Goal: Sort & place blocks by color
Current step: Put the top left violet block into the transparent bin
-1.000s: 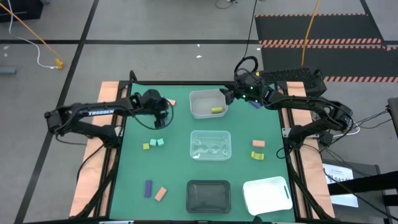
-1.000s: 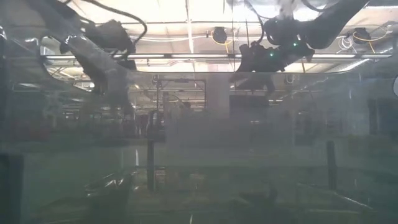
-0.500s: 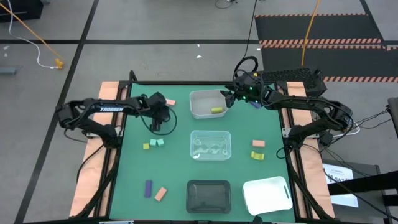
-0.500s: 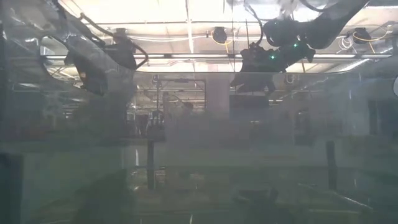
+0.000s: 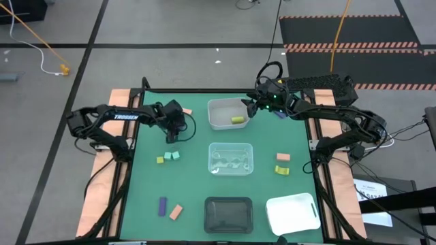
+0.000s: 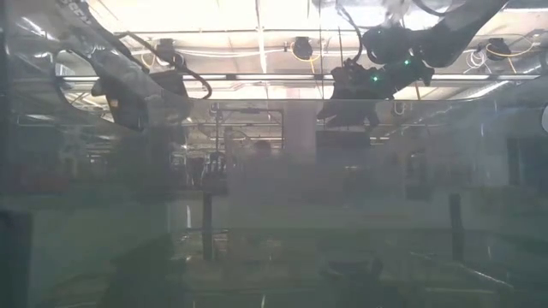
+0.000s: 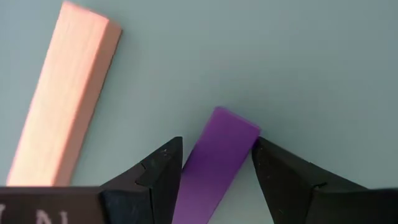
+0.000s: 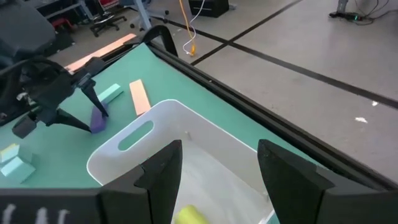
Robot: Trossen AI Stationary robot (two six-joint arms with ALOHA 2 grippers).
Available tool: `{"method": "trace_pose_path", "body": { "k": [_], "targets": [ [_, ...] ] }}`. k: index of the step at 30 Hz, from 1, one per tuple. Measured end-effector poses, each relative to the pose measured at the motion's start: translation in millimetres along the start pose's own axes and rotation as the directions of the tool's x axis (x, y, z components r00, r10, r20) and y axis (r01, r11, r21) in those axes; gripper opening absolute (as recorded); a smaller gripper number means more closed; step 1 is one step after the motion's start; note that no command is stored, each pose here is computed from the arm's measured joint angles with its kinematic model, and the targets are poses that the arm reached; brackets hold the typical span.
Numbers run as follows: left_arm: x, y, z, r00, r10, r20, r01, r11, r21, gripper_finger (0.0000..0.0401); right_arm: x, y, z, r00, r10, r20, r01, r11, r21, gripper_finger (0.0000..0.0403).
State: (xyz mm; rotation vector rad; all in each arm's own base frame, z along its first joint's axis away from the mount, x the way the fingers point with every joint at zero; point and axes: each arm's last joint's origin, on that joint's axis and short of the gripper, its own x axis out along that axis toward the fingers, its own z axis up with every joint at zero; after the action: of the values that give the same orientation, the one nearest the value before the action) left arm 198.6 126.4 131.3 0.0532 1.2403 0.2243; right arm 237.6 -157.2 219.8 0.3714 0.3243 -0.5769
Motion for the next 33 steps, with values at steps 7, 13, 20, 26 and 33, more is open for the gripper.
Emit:
{"method": "trace_pose_path", "body": {
  "k": [7, 13, 20, 26, 33],
  "targets": [
    [0.2, -0.7, -1.1, 0.999, -0.032, 0.002, 0.032, 0.999, -0.041, 0.0105, 0.0, 0.0, 0.0, 1.000, 0.000, 0.000, 0.000, 1.000, 0.026, 0.0201],
    [-2.2, 1.3, 0.9, 1.000, -0.023, 0.021, 0.026, 0.987, -0.156, 0.0103, 0.0, 0.5, -0.1, 1.000, 0.002, 0.000, -0.002, 0.998, 0.057, 0.0201],
    [-35.0, 13.1, 25.5, 0.977, 0.073, 0.202, -0.014, 0.960, -0.280, 0.0103, 0.0, 0.6, -0.1, 1.000, 0.002, 0.000, -0.002, 0.997, 0.078, 0.0201],
    [-81.7, 25.2, 50.4, 0.888, 0.180, 0.423, -0.003, 0.923, -0.385, 0.0103, 0.0, 0.7, -0.1, 1.000, 0.003, 0.000, -0.003, 0.988, 0.153, 0.0201],
    [-127.3, 29.9, 79.5, 0.598, 0.306, 0.741, 0.137, 0.871, -0.471, 0.0103, 0.3, 8.9, 0.1, 0.999, 0.030, 0.017, -0.033, 0.974, 0.223, 0.0201]
  ]
}}
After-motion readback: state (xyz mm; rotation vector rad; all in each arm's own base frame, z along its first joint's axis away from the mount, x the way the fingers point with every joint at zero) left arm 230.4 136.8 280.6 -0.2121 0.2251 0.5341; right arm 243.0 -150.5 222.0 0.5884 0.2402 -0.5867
